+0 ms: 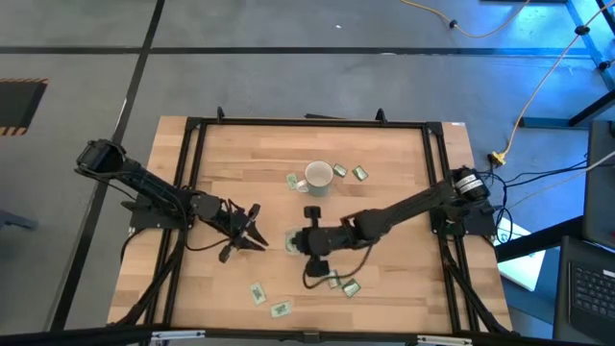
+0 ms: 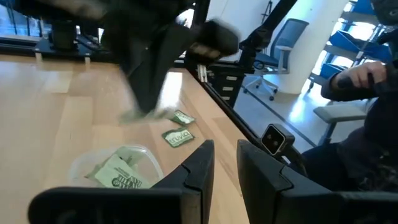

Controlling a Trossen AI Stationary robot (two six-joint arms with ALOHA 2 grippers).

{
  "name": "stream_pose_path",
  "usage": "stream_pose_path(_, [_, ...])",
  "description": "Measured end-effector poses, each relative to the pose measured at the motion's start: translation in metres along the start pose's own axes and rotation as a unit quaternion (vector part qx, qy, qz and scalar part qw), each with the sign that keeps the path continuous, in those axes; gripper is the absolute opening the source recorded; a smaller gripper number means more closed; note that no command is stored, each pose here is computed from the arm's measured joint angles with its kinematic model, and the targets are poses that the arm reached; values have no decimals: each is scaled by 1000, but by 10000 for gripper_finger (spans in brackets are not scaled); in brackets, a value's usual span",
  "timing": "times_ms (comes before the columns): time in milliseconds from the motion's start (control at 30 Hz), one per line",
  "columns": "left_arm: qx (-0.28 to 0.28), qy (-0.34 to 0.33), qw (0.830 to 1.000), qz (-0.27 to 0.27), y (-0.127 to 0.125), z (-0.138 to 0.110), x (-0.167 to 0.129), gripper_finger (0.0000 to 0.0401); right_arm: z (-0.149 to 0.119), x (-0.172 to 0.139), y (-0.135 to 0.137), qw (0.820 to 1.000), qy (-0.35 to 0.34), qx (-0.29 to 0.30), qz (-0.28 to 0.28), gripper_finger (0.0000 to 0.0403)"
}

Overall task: Pick and place Stevia / Truvia into bins
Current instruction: Put the white stevia packet into the transparent bin

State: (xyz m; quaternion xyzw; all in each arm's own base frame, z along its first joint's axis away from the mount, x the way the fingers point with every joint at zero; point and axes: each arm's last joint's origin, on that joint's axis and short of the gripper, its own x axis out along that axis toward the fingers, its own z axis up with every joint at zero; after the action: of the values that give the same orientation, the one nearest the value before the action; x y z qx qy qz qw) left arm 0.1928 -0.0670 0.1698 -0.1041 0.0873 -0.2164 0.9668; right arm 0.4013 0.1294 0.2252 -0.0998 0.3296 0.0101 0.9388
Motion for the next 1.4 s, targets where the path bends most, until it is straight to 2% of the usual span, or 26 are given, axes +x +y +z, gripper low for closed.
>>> stream_pose_path(267, [-2, 13, 1000, 1, 0, -3, 0, 62, -30, 43, -9, 998, 68, 16, 13, 5])
stream_pose_path(667, [-3, 21, 1000, 2, 1, -4, 0, 62, -36, 50, -9, 996, 81, 25, 24, 7])
stream_pose_path(767, [-2, 21, 1000, 3, 1, -4, 0, 61, -36, 50, -9, 996, 81, 26, 24, 26])
stream_pose_path(867, [-1, 21, 1000, 3, 1, -4, 0, 62, -38, 48, -8, 995, 91, 25, 24, 61])
stream_pose_path(1067, [16, 19, 1000, 4, 1, -4, 0, 69, -26, 20, -3, 994, 97, 36, 32, 127])
stream_pose_path(1167, [16, 18, 1000, -1, -1, -1, 1, 75, -17, -9, 3, 995, 85, 34, 33, 139])
stream_pose_path(1233, [32, 12, 999, -13, -6, 6, 6, 78, -18, -29, 8, 997, 69, 35, 15, 141])
stream_pose_path(1300, [63, 31, 997, -28, -15, 11, 13, 82, -24, -47, 13, 997, 61, 43, -8, 142])
stream_pose_path(1400, [86, 100, 991, -23, -29, 19, 23, 86, -36, -74, 17, 996, 34, 77, -40, 142])
